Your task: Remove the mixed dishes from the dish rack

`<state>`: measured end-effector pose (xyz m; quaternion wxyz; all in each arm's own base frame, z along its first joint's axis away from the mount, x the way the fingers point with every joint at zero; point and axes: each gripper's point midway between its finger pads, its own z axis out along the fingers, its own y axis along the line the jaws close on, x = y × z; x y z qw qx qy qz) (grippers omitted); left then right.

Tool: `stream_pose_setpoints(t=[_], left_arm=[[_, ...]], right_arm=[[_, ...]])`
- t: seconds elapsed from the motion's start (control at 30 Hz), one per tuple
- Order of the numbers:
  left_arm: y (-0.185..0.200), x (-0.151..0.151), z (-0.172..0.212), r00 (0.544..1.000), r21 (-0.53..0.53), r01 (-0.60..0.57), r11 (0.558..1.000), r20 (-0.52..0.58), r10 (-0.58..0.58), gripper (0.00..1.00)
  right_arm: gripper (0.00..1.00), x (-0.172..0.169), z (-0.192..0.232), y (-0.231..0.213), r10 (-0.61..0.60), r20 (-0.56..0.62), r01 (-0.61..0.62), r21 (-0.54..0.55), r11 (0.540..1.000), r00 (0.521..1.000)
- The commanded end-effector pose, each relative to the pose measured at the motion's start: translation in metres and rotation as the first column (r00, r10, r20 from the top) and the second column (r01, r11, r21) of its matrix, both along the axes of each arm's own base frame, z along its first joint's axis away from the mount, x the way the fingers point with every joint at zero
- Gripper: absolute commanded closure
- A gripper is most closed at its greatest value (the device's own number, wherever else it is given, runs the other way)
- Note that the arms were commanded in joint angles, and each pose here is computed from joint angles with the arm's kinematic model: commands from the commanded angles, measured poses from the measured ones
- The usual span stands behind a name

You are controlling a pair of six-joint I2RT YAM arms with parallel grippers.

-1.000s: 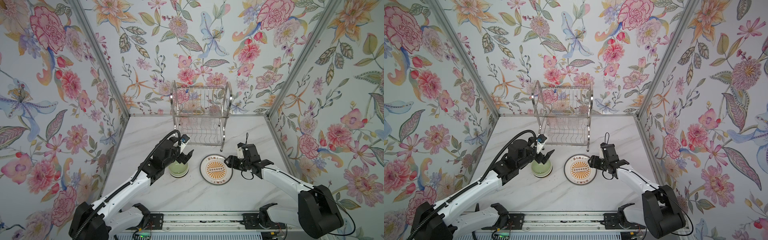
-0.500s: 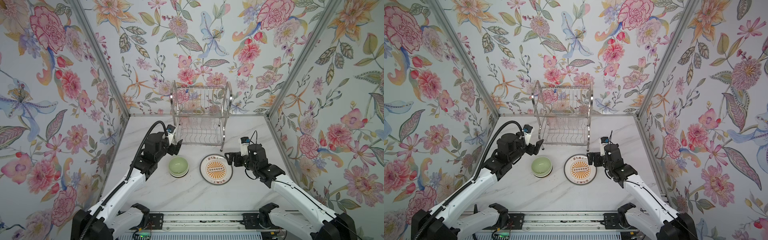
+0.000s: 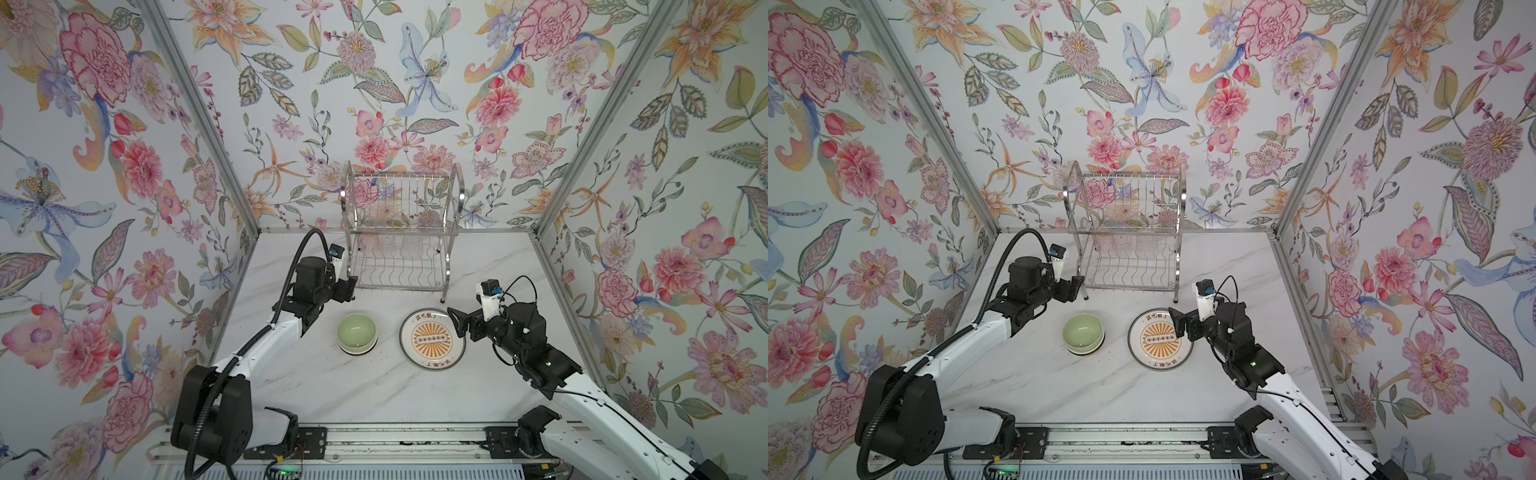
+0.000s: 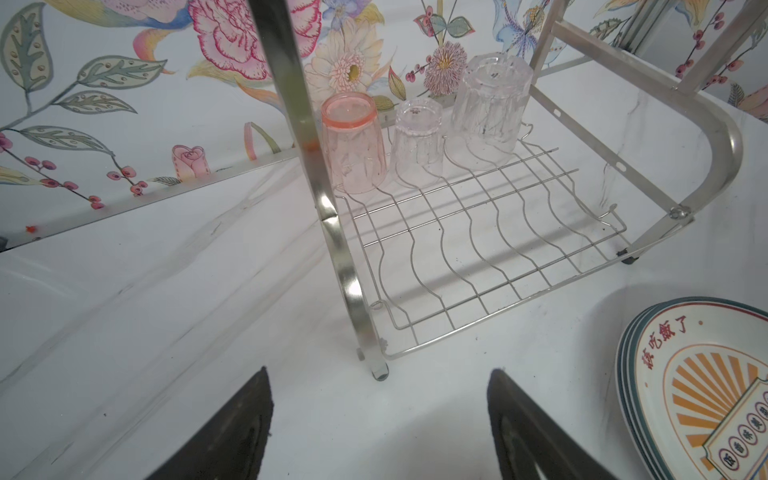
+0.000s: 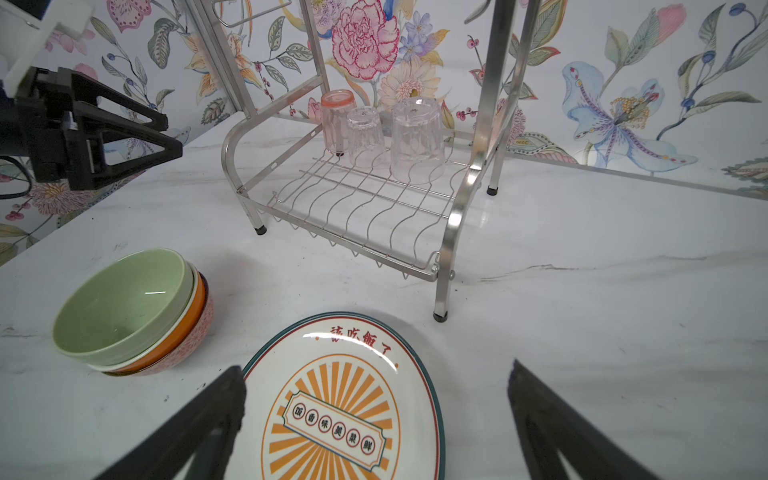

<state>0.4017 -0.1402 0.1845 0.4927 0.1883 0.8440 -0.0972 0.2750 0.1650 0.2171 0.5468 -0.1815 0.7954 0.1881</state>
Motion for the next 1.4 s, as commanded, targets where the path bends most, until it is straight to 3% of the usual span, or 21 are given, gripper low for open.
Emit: stream_pose_setpoints(t=[0.0, 0.23, 0.43, 0.6, 0.77, 1.13, 1.37], left_arm=[[-0.005, 0.021, 0.013, 0.998, -0.026, 0.0, 1.0, 0.061, 0.002, 0.21], [-0.005, 0.042, -0.006, 0.997, -0.048, -0.052, 0.997, 0.059, 0.055, 0.28], [-0.01, 0.058, -0.025, 0.997, -0.085, -0.066, 0.994, 0.036, 0.069, 0.46], [-0.007, 0.065, -0.031, 0.991, -0.116, -0.117, 0.986, 0.044, 0.123, 0.55], [-0.004, 0.067, -0.032, 0.981, -0.11, -0.172, 0.979, 0.068, 0.18, 0.7], [-0.016, 0.061, -0.037, 0.966, -0.135, -0.236, 0.962, 0.072, 0.247, 0.82], [-0.01, 0.057, -0.037, 0.938, -0.203, -0.335, 0.92, 0.024, 0.346, 0.94]], right_arm=[[0.01, 0.002, 0.008, 0.001, -0.003, 0.044, 0.004, -0.013, 1.0, 0.999], [0.01, 0.001, 0.011, -0.003, -0.026, 0.064, 0.027, -0.007, 1.0, 0.998], [0.01, 0.001, 0.01, -0.006, -0.037, 0.063, 0.038, -0.019, 0.999, 0.997], [0.01, 0.0, 0.012, -0.012, -0.061, 0.076, 0.063, -0.025, 0.998, 0.995], [0.01, -0.001, 0.009, -0.015, -0.072, 0.082, 0.074, -0.027, 0.997, 0.994], [0.01, -0.002, 0.006, -0.017, -0.075, 0.083, 0.079, -0.042, 0.996, 0.994], [0.01, -0.003, 0.003, -0.019, -0.079, 0.091, 0.084, -0.049, 0.995, 0.993]])
